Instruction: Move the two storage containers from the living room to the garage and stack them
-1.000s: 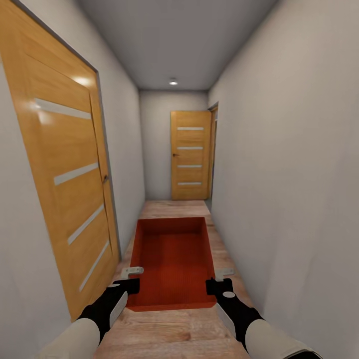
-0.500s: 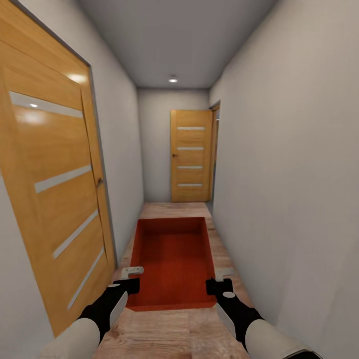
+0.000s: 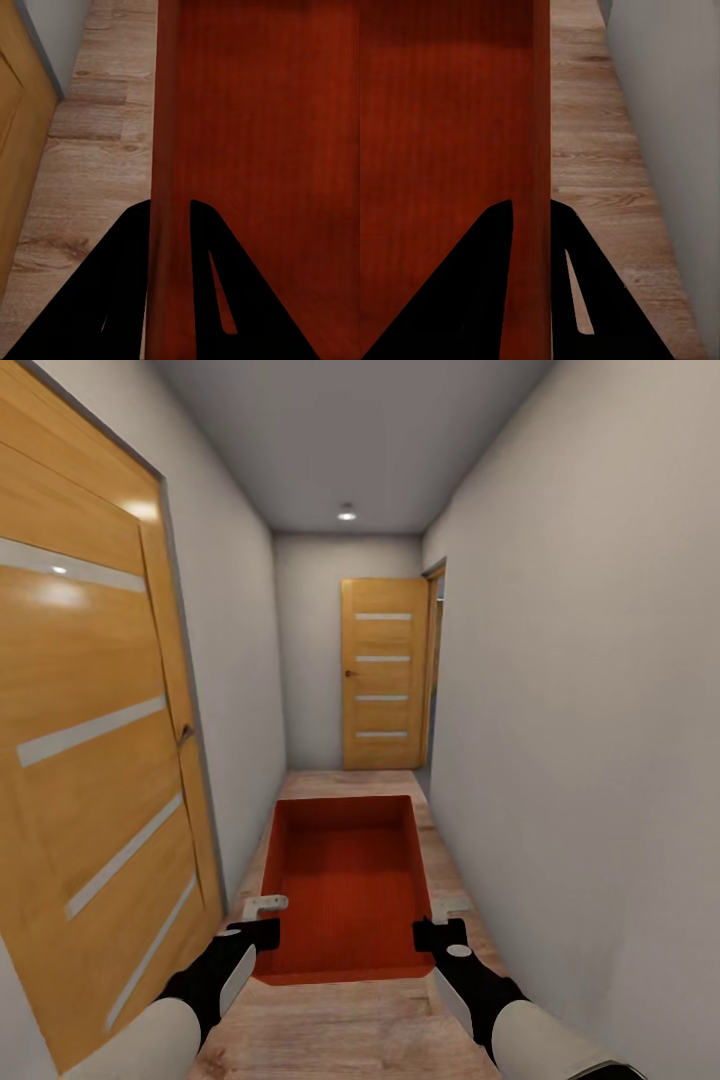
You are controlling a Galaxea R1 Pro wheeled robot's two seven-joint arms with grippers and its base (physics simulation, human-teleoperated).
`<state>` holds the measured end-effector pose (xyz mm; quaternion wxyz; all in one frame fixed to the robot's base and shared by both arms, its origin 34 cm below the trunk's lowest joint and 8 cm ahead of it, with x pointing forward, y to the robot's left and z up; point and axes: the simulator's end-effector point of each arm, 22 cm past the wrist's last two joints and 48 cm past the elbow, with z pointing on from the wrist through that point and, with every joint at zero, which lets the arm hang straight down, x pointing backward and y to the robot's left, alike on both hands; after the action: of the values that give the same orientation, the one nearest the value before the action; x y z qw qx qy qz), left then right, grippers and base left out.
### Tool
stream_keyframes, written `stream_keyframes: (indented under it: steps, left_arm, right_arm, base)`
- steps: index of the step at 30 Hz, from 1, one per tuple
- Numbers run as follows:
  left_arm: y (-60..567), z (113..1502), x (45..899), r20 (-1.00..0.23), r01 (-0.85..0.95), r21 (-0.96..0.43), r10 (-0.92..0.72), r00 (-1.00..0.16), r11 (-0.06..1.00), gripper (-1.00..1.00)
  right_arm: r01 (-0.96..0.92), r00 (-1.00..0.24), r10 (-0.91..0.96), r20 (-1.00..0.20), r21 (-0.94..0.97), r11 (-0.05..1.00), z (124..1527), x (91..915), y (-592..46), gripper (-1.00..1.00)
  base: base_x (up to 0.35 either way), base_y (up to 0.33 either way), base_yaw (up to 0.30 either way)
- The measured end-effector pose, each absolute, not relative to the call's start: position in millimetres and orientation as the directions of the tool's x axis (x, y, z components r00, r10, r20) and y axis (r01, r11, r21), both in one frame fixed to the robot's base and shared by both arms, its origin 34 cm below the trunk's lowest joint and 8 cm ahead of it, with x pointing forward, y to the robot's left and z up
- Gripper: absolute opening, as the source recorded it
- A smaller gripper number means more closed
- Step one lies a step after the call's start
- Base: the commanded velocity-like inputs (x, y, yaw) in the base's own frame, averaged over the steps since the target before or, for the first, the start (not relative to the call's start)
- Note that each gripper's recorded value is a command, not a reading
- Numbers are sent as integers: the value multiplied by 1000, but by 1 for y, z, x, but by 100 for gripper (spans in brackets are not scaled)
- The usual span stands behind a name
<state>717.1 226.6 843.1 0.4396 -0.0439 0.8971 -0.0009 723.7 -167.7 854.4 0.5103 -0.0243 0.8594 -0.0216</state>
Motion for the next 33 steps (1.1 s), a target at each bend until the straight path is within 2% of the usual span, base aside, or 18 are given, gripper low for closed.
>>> stream_keyframes:
  steps: [18,33]
  left_arm:
    - [226,843,717,-789,-78,-39,-79,-610,996,-100]
    - [227,843,717,-789,-78,-40,-79,-610,996,-100]
  right_arm:
    - [-20,-478,-64,-876,-62,998,854,723,-168,-100]
    - [-20,-478,-64,-876,-62,998,854,724,-168,-100]
  base:
    - [323,0,1]
    - [323,0,53]
